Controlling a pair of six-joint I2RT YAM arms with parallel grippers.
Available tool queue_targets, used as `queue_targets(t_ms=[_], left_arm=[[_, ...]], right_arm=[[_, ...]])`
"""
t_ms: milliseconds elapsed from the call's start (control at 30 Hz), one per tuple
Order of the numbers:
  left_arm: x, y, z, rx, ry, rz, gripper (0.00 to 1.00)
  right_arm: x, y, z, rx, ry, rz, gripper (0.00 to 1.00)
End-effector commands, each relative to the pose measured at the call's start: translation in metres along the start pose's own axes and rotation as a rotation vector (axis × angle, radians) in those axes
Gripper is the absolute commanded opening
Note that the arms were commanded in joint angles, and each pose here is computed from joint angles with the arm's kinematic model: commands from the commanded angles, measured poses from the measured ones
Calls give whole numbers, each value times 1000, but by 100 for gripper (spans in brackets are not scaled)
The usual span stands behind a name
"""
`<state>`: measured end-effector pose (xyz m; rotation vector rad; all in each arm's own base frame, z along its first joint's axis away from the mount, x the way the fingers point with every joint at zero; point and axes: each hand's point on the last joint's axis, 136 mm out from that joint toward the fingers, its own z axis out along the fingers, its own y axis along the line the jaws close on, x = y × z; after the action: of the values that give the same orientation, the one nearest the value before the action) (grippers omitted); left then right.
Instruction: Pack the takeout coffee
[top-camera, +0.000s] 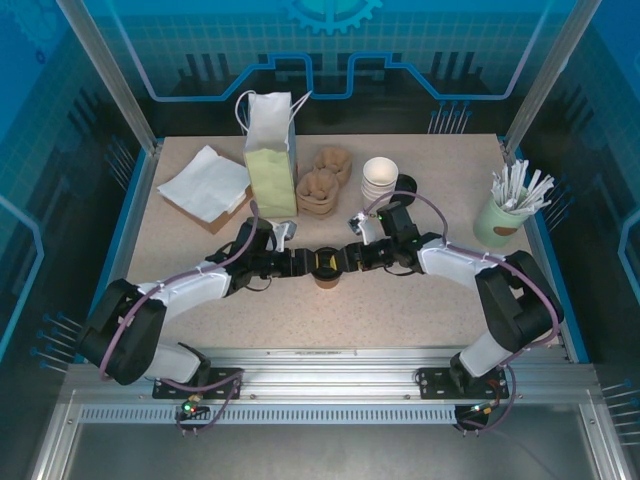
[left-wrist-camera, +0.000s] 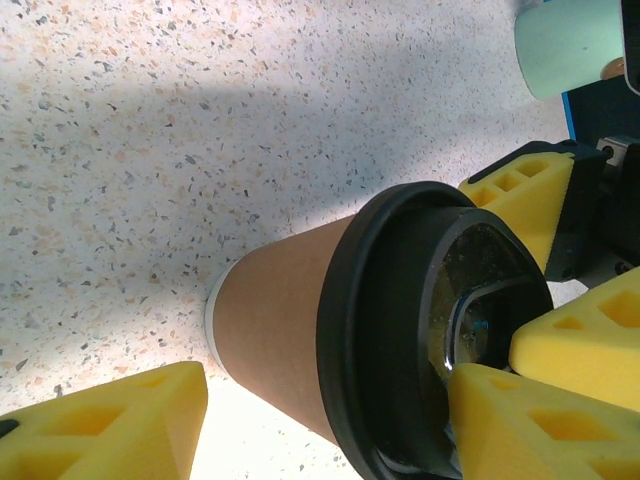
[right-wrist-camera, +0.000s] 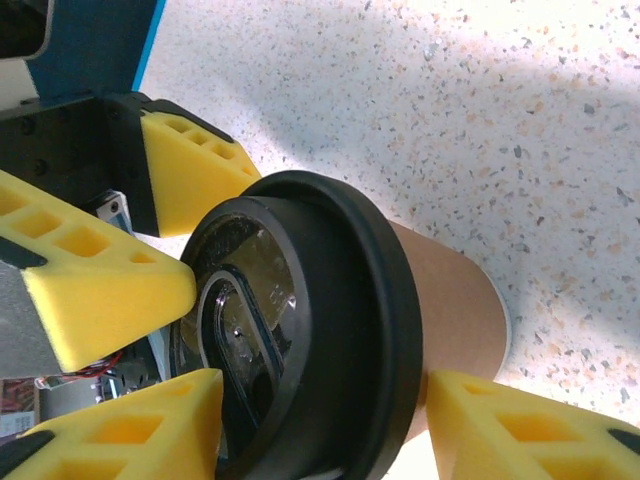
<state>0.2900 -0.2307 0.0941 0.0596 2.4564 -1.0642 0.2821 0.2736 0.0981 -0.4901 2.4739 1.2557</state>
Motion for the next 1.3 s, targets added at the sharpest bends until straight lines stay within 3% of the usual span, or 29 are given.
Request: queue_targets(t_ms=[0, 267, 767, 1100, 1267], left_arm=[[33, 45, 7, -140, 78, -82, 65], [30, 42, 8, -118, 64, -103, 65], [-9, 5, -2, -47, -9, -63, 74], [-34, -18, -20, -2, -111, -5, 80], [-44, -21, -38, -29, -199, 32, 81]], right_arm=[[22, -27, 8, 31, 46, 76, 52], [19, -22, 5, 6, 41, 73, 48], [-9, -2, -16, 51, -8, 10, 76], [-38, 33, -40, 9, -80, -61, 82], [-38, 26, -62, 167, -104, -123, 83]])
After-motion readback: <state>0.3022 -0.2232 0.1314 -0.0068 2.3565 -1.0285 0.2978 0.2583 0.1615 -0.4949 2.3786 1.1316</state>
